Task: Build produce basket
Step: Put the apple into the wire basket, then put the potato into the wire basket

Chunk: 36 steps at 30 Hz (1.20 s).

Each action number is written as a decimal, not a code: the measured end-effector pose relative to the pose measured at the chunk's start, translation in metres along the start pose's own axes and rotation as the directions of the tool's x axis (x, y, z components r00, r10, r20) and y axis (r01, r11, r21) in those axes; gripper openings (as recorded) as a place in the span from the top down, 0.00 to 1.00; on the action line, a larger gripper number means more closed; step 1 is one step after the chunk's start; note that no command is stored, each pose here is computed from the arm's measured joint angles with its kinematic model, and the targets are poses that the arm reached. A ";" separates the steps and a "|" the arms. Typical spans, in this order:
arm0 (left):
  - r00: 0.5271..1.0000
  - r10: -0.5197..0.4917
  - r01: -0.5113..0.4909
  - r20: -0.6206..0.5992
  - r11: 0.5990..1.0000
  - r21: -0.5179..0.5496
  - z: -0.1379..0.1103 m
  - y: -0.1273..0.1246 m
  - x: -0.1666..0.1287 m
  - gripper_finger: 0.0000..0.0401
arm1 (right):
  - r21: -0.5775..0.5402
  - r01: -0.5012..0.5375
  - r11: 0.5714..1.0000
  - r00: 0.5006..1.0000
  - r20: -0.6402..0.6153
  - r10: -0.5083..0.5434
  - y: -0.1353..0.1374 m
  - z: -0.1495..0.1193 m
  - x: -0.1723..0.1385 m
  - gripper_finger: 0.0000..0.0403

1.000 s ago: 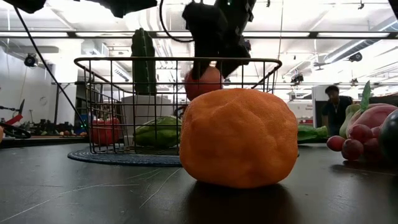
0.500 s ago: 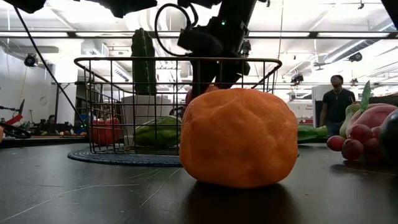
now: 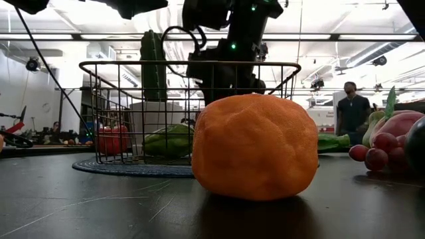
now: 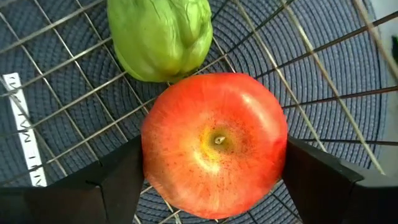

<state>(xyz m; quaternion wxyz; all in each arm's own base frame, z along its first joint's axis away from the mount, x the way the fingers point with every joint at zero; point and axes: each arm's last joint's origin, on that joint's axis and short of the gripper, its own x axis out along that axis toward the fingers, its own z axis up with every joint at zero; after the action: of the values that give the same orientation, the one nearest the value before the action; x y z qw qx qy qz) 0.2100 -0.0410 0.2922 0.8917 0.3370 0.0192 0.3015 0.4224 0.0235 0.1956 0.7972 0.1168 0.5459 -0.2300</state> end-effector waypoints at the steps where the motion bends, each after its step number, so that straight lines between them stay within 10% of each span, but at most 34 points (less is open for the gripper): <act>1: 1.000 0.000 0.000 0.000 1.000 0.000 0.000 0.000 0.000 0.43 | 0.001 0.003 1.000 1.000 -0.003 -0.003 0.000 0.000 0.002 0.23; 23: 1.000 -0.003 0.003 -0.002 1.000 0.004 0.000 -0.001 0.000 0.43 | 0.008 0.021 1.000 0.999 0.030 -0.021 -0.006 0.006 0.003 0.14; 36: 1.000 -0.003 0.003 -0.003 1.000 -0.001 0.000 -0.001 0.000 0.43 | -0.059 -0.004 0.998 0.999 0.053 0.007 -0.015 0.015 -0.047 0.16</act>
<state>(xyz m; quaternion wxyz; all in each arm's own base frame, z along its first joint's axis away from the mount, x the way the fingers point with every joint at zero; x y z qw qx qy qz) 0.2103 -0.0412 0.2916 0.8924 0.3359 0.0206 0.3006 0.4133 0.0150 0.2462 0.8152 0.0884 0.5305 -0.2148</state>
